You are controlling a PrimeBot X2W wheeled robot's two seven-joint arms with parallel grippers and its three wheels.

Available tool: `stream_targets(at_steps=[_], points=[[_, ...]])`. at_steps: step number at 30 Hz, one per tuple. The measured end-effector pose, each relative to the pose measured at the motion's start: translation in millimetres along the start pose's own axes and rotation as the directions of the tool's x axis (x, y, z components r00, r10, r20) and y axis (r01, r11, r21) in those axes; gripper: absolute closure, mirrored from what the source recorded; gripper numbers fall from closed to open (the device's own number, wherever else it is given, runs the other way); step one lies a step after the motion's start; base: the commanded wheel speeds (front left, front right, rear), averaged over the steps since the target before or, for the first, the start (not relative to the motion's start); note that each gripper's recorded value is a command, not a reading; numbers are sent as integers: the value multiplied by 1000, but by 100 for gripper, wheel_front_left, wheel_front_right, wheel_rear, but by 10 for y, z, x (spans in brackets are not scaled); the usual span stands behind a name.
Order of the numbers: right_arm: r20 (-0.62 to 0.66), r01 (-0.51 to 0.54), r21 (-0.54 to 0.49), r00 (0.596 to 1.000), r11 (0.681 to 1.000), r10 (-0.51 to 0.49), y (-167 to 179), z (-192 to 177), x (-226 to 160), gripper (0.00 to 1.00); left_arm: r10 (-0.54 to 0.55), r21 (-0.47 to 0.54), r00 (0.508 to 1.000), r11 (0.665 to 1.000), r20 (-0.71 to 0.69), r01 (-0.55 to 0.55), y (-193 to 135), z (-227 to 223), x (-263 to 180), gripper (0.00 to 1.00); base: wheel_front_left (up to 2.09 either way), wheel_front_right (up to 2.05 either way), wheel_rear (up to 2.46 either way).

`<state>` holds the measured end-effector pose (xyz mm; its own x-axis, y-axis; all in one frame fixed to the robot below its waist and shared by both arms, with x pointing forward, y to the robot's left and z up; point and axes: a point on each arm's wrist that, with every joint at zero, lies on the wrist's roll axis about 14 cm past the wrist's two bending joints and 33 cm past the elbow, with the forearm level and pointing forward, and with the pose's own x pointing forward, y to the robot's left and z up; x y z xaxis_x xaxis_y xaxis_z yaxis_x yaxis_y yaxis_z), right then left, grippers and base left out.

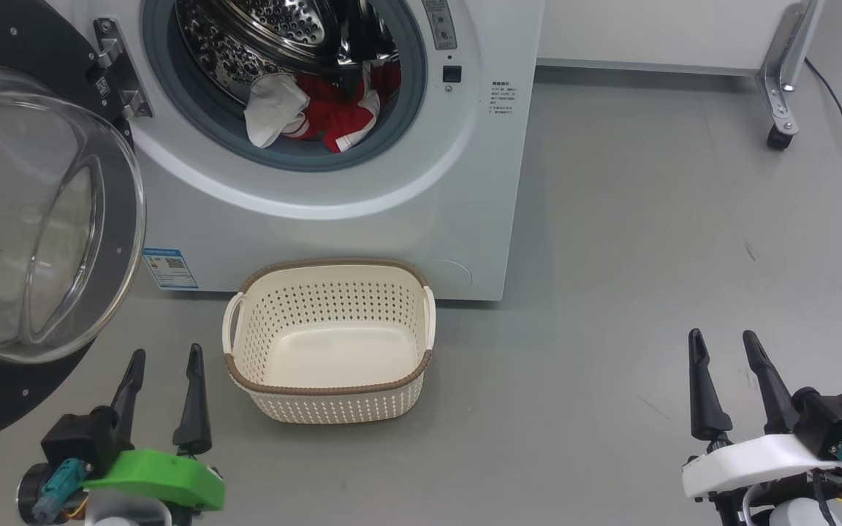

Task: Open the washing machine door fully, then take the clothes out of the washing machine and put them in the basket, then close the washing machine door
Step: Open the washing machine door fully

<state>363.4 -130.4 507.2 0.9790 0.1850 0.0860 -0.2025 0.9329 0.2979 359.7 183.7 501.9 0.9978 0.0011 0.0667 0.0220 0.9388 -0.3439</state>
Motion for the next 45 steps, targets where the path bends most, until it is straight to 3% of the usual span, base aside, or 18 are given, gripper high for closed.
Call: stream_targets(at_steps=[36, 45], points=[[0, -3, -2, 1000, 1000, 3, 21, -5, -11, 0, -16, 12, 999, 1000, -30, 16, -44, -97, -42, 0, 0, 0, 0], [-3, 0, -3, 1000, 1000, 0, 10, -14, -13, 0, -4, -23, 999, 1000, -40, 3, -25, -139, -50, 0, 0, 0, 0]])
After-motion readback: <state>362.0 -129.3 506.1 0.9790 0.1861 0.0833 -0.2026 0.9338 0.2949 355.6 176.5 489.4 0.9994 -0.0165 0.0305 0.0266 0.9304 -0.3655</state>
